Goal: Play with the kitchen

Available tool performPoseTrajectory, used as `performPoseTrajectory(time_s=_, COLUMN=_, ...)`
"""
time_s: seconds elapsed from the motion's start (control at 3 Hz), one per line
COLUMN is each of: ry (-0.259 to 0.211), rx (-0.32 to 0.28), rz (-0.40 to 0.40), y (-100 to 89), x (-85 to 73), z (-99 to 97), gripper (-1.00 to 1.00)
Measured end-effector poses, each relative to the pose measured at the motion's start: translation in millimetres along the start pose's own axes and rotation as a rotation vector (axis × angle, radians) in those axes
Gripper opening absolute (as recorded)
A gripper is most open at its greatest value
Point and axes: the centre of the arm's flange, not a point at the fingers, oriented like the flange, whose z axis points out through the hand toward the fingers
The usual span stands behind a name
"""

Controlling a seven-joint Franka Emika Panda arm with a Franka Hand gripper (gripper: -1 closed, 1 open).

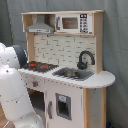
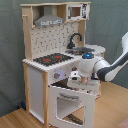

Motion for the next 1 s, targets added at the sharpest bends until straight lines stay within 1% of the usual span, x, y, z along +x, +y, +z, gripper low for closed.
performPoseTrajectory(time_s=0.33, ry=-0.05, rx=-0.039, rz=0.002, y=3.0, x=1.6, z=-11.2, gripper=1.0)
performPoseTrajectory(time_s=0.67, ry=-0.08, rx=-0.066, rz=0.002, y=3.6, x=4.6, z=-25.9, gripper=1.0)
performPoseTrajectory(time_s=1.0, ry=-0.114, rx=-0.096, rz=-0.003, y=2.3, x=7.7, z=-46.5, gripper=1.0)
